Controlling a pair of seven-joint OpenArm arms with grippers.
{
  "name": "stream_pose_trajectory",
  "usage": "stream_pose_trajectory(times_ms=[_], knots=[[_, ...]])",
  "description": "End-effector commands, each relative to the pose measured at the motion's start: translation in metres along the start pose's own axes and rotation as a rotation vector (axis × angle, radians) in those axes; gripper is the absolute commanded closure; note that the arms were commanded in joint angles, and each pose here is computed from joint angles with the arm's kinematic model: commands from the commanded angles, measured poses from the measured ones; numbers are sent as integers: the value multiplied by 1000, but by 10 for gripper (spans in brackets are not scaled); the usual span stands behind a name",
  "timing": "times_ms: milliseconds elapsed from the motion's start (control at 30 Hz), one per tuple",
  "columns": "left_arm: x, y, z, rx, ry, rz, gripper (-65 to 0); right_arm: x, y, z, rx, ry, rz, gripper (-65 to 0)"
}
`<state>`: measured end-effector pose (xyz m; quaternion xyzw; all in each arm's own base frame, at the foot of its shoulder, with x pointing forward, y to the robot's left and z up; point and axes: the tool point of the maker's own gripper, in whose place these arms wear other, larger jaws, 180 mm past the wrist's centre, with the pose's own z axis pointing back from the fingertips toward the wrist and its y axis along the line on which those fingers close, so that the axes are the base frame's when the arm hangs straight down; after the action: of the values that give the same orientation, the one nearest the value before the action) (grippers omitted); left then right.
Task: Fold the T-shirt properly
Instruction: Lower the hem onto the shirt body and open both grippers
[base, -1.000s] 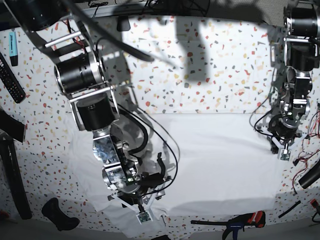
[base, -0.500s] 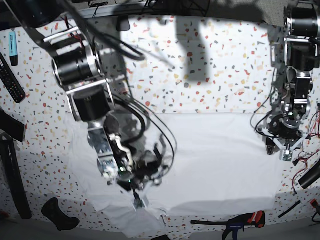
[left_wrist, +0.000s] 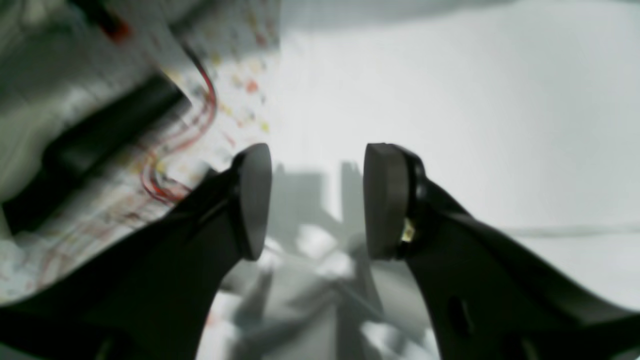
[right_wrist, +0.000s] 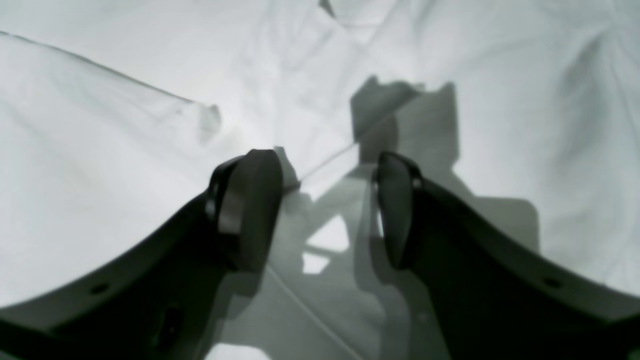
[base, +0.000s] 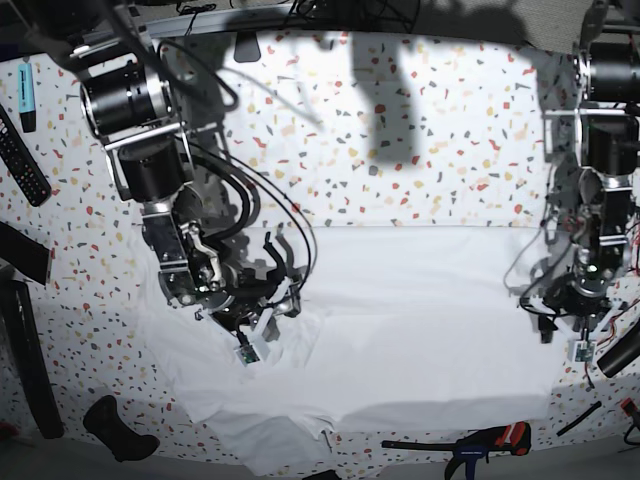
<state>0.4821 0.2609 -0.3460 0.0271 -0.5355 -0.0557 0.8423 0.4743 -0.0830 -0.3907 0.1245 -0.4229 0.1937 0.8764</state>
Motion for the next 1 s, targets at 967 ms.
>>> stream_pose_trajectory(times_ms=[967], knots=[[-80,-43,44,-121,-53,24,-292,-63,-31,21,-78,13,-112,-335]])
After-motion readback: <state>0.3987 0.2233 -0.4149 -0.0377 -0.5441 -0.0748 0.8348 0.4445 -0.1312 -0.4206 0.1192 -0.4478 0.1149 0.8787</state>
